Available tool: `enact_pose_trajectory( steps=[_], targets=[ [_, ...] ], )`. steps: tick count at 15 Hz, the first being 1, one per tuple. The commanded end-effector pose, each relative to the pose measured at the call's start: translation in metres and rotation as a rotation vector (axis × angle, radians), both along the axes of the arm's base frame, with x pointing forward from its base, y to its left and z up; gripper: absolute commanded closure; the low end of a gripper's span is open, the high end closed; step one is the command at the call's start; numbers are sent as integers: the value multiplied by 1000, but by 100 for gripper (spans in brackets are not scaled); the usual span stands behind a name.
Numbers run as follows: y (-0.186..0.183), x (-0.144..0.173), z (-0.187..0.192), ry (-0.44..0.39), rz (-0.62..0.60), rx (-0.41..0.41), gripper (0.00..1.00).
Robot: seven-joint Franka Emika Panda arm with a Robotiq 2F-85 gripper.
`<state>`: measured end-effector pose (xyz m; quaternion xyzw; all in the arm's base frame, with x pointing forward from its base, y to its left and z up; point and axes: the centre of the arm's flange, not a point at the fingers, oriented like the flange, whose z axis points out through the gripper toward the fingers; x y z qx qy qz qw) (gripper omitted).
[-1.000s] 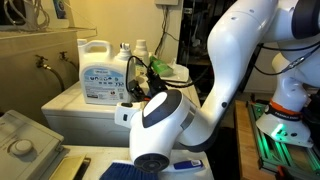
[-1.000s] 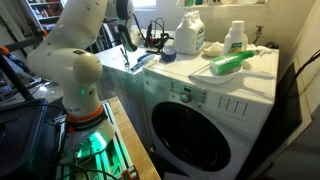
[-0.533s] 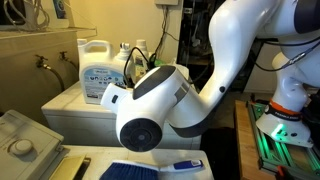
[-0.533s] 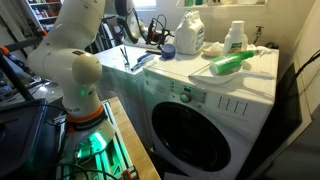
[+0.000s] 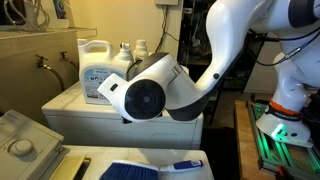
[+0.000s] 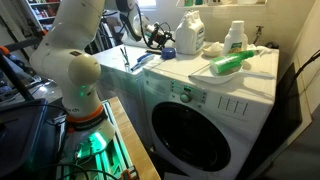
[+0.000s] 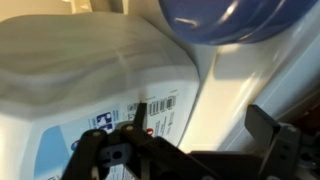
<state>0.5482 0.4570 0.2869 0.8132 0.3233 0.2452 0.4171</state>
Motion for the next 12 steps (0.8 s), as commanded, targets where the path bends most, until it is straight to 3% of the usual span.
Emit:
enact_pose_trajectory(
  steps=[1, 5, 7, 12],
  targets=[
    [-17, -17, 18, -11, 32, 201, 0],
    [-5, -29, 57, 19, 50, 422, 0],
    [-2, -37, 74, 64, 17, 448, 0],
    [-16, -61, 104, 138, -154, 406, 0]
  ],
)
